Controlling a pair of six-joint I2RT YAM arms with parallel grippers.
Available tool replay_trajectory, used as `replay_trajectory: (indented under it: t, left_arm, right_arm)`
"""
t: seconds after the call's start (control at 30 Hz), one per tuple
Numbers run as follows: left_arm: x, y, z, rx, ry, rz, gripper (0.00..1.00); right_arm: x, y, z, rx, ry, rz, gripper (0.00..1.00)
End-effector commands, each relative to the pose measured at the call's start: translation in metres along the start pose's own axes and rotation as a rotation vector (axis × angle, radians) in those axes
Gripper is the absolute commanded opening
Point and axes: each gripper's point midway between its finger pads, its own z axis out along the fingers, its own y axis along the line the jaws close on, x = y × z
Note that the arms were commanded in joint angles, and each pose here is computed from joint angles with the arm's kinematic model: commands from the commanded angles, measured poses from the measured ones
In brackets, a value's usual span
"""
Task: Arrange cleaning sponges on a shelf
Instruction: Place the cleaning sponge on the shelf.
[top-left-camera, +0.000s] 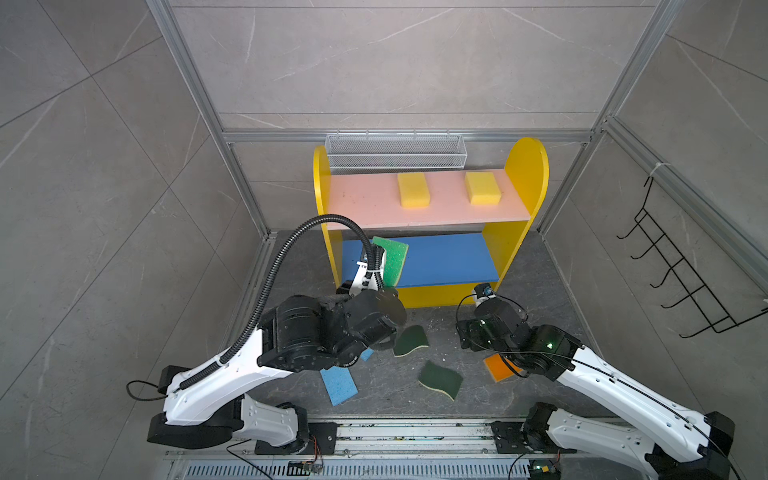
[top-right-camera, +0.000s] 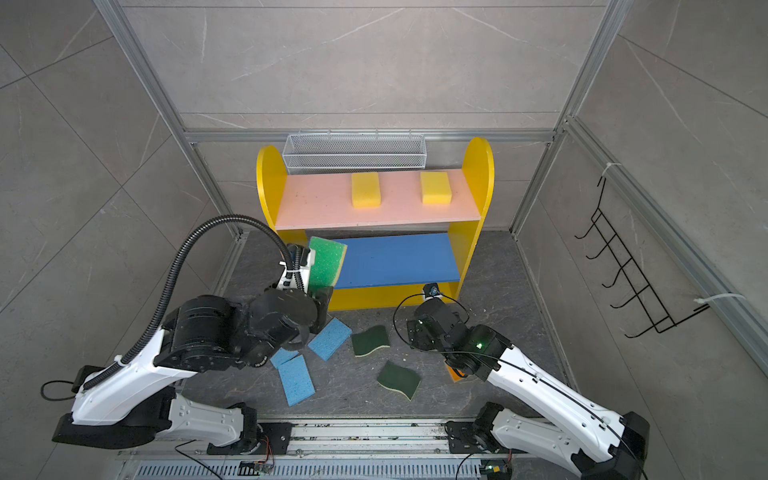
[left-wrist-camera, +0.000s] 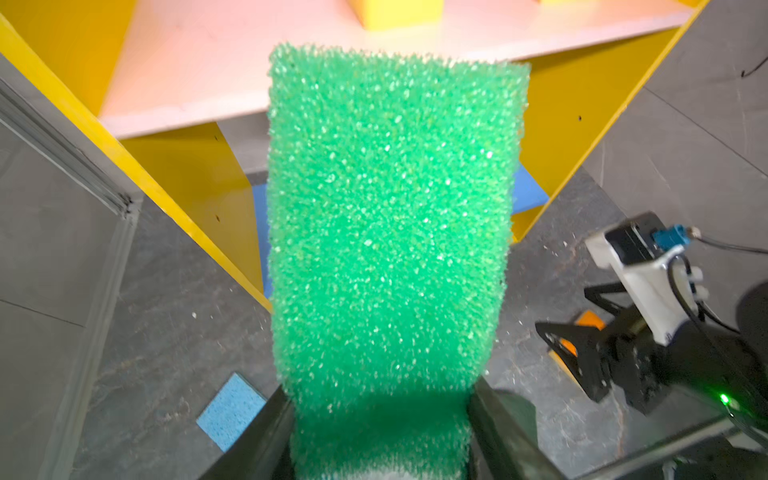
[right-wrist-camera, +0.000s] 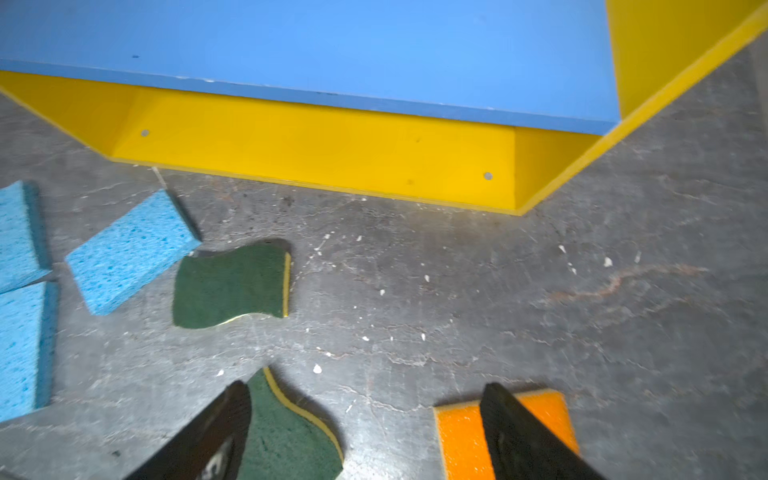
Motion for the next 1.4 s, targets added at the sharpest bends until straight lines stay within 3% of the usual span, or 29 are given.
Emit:
replay_trajectory:
  t: [0.0, 0.3, 0.77, 1.0, 1.37]
  left_arm:
    - [-0.048, 0.015, -0.006, -0.015, -0.118, 0.026, 0.55]
    - [-0.085, 0.046, 0.037, -0.069, -0.086, -0.013, 0.56]
    - [-0.127, 0.069, 0.099, -0.121, -0.156, -0.110, 0.55]
    - [-0.133, 0.073, 0.129, -0.183, -0.167, -0.115, 0.55]
    - [-0.132, 0.088, 0.147, -0.253, -0.157, -0.123, 0.55]
  right_arm:
    - [-0.017, 0.011, -0.018, -0.094, -0.074, 0.002, 0.89]
    - [-0.017, 0.020, -0.022, -0.142, -0.060, -0.043, 0.89]
    - [-0.032, 0.028, -0.031, -0.173, -0.076, -0.116, 0.89]
    - [-0.033, 0.028, -0.030, -0.165, -0.074, -0.143, 0.89]
    - [-0.036, 0.034, -0.027, -0.181, -0.071, -0.163, 0.89]
